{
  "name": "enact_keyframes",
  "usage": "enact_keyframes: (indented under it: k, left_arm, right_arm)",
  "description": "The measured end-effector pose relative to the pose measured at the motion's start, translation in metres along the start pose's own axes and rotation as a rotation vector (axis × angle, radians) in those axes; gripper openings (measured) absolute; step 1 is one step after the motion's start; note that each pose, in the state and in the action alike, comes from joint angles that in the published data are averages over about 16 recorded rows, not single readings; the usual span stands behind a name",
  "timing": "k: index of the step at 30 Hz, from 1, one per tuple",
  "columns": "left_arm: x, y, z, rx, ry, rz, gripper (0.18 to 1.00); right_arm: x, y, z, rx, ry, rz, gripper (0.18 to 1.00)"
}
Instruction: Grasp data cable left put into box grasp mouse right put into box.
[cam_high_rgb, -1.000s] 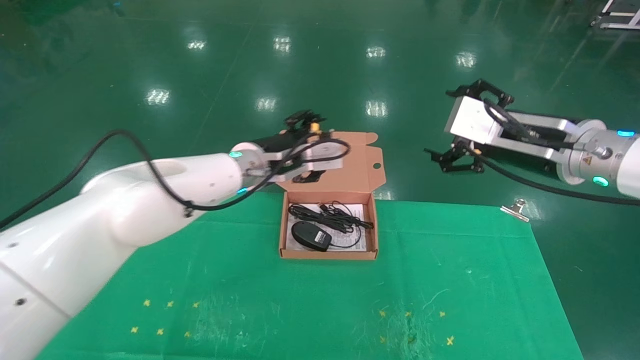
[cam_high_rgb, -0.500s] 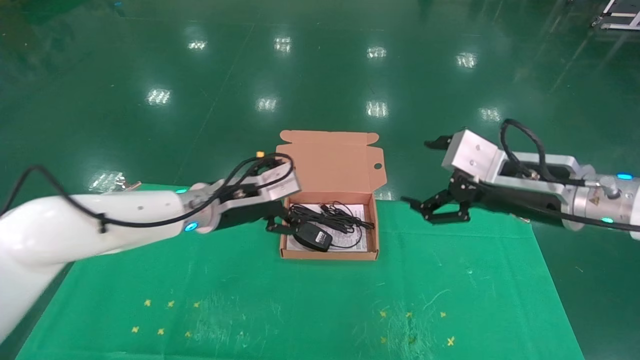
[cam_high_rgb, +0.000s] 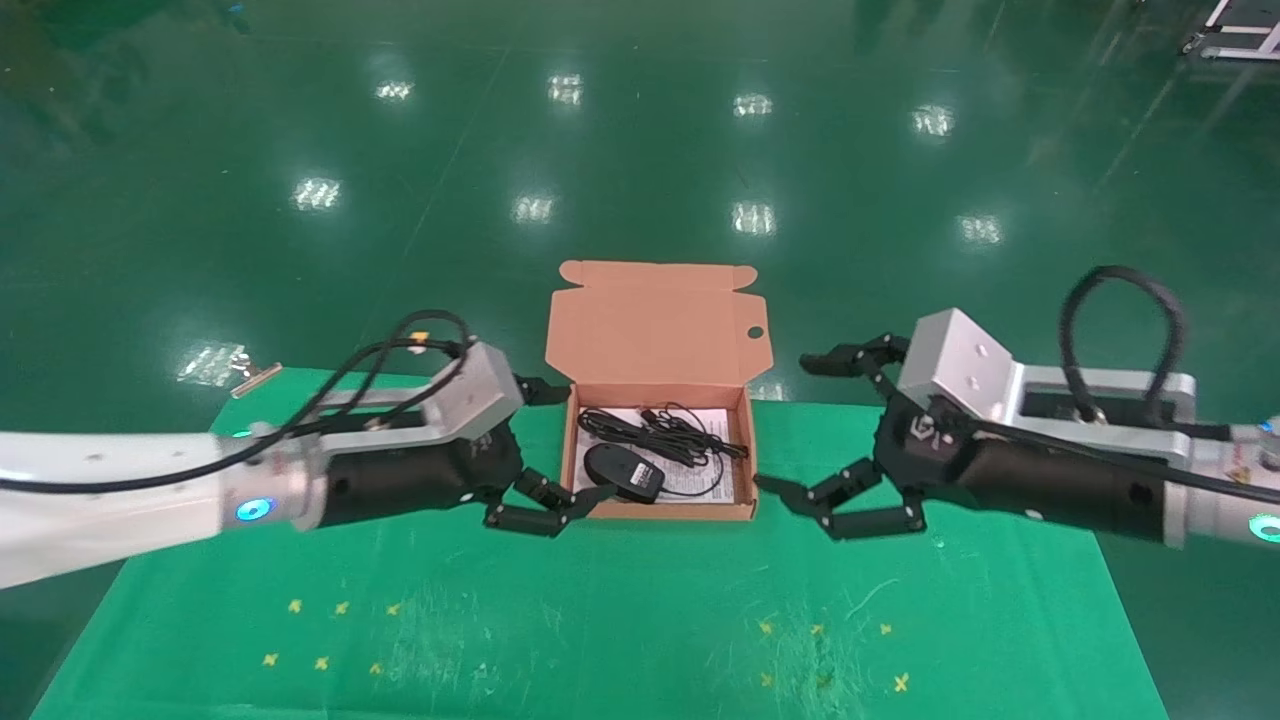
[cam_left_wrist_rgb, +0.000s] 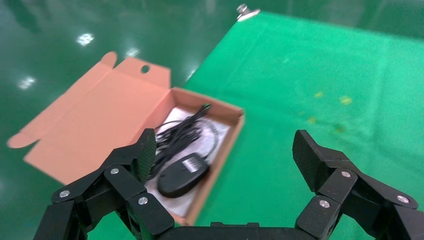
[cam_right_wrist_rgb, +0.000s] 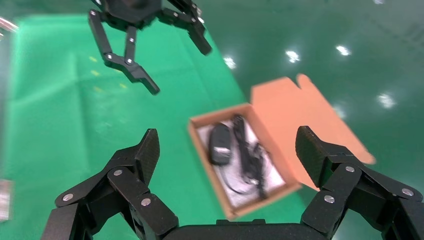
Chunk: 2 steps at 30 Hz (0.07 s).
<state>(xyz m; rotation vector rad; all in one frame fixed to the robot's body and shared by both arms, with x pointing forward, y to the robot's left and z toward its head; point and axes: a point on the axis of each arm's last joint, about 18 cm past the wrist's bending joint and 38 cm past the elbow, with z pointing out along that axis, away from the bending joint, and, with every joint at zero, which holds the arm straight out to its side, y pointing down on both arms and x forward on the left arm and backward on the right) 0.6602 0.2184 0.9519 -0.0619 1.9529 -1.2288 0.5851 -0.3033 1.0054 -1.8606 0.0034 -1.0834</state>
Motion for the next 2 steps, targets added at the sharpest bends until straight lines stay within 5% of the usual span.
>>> enact_keyframes:
  k: [2]
  left_arm:
    - [0.0019,-0.0003,-0.0053,0.013,0.011,-0.014,1.001]
  right_arm:
    - [-0.0030,-0.0006,-0.0013,0.012,-0.013,0.011,1.001]
